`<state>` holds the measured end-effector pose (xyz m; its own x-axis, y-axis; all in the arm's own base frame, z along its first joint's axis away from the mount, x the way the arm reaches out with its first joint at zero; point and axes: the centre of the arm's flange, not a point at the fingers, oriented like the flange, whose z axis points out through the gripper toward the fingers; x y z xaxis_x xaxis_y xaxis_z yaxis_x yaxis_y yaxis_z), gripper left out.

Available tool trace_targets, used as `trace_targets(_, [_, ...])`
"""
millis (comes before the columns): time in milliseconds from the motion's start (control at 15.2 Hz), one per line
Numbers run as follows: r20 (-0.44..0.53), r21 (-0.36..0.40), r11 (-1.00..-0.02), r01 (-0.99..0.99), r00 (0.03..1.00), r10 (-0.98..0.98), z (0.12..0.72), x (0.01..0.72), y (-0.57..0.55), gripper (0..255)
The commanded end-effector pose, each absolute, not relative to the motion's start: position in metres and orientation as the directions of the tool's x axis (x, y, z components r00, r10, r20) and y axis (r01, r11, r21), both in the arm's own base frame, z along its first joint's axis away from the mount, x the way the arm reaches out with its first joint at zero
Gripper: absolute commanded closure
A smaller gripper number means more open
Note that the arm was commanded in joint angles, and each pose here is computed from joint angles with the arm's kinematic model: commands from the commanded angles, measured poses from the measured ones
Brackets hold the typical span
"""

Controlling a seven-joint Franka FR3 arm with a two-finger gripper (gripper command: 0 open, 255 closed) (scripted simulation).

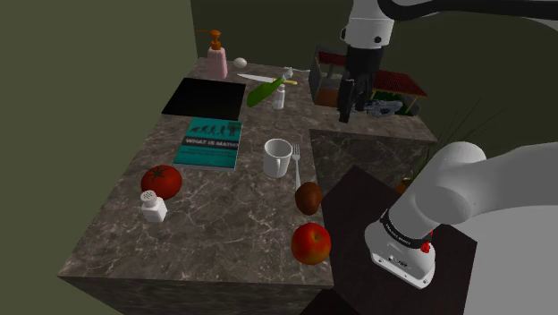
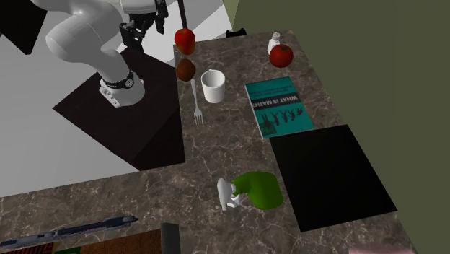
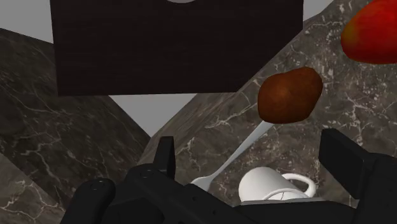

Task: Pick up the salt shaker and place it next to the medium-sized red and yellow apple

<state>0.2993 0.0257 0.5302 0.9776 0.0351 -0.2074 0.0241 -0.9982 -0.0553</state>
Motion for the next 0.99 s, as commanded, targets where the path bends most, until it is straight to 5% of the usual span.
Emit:
trace_targets(0, [-0.207, -0.055, -0.998, 0.024, 0.978, 0.035, 0.53, 0.299, 0.026, 0])
trace_targets(924, [-0.025, -0.038, -0.995, 0.092, 0.995, 0.093, 0.451, 0.408, -0.064, 0])
